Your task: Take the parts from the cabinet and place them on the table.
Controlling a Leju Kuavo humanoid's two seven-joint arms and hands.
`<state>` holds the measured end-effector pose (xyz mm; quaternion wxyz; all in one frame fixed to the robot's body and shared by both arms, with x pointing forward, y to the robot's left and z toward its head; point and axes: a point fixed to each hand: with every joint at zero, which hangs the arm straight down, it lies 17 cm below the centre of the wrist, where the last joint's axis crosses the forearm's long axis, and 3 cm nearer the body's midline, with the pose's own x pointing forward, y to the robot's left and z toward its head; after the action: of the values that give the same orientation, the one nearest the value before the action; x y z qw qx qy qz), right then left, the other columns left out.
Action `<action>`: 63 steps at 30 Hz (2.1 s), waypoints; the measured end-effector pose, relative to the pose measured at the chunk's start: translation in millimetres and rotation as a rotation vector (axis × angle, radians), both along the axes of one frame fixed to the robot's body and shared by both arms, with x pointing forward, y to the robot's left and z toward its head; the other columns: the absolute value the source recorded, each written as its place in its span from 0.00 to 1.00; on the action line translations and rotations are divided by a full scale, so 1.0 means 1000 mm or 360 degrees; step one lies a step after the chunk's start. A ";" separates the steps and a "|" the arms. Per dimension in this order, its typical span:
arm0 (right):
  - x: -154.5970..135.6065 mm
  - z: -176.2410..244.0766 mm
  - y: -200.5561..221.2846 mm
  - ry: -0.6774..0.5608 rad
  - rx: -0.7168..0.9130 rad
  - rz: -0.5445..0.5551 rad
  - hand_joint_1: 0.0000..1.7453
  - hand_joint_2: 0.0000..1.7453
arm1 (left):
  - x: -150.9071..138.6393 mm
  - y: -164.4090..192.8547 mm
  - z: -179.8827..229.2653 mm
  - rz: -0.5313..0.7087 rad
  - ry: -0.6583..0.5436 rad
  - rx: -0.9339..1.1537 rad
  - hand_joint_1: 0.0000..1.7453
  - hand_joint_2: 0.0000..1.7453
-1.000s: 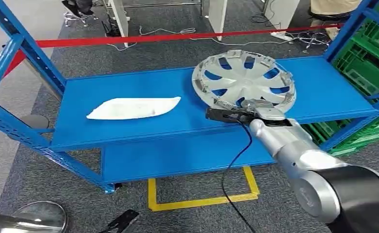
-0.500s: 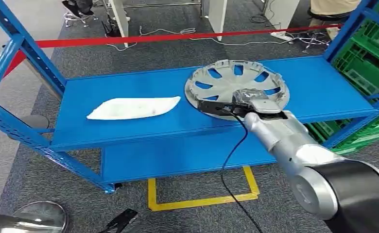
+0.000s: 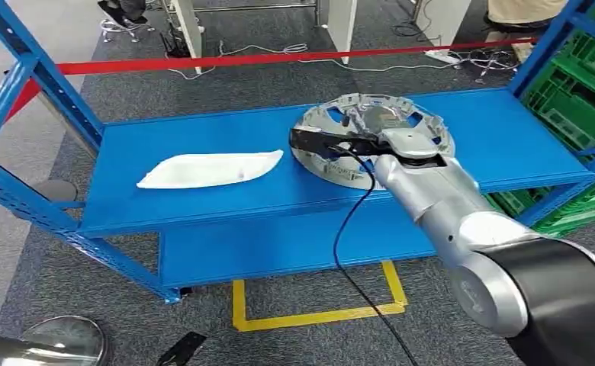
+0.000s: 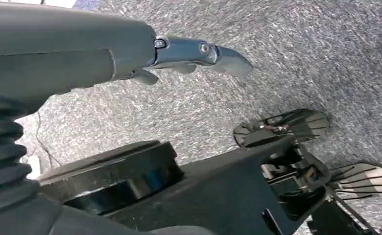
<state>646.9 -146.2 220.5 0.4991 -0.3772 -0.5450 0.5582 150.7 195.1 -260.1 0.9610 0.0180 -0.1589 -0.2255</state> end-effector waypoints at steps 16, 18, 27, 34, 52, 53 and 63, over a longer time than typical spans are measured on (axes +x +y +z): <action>-0.009 -0.029 -0.002 0.0095 -0.0100 -0.0047 0.00 0.00 | 0.000 -0.001 0.000 -0.0050 0.0016 0.0007 0.00 1.00; -0.014 -0.044 -0.003 0.0130 -0.0113 -0.0059 0.00 0.00 | 0.002 0.002 0.000 -0.0058 0.0006 0.0034 0.00 0.00; -0.031 -0.088 -0.014 0.0311 -0.0234 -0.0113 0.00 1.00 | 0.001 0.006 -0.001 -0.0080 0.0022 0.0061 0.00 0.00; -0.055 -0.139 -0.031 0.0488 -0.0323 -0.0183 0.00 1.00 | -0.001 -0.001 0.000 -0.0106 0.0043 0.0027 0.00 0.00; -0.074 -0.170 -0.060 0.0674 -0.0417 -0.0299 0.00 1.00 | -0.003 -0.006 0.000 -0.0144 0.0060 0.0024 0.00 0.00; -0.078 -0.176 -0.065 0.0724 -0.0443 -0.0316 0.00 1.00 | -0.002 -0.007 0.001 -0.0154 0.0060 0.0020 0.00 0.00; -0.093 -0.197 -0.091 0.0858 -0.0508 -0.0368 1.00 1.00 | 0.003 -0.012 0.003 -0.0220 0.0056 0.0019 0.00 0.00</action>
<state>553.7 -237.5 23.4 0.6200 -0.3487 -0.2527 0.6559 153.3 183.0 -257.2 0.9456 0.0086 -0.1415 -0.2927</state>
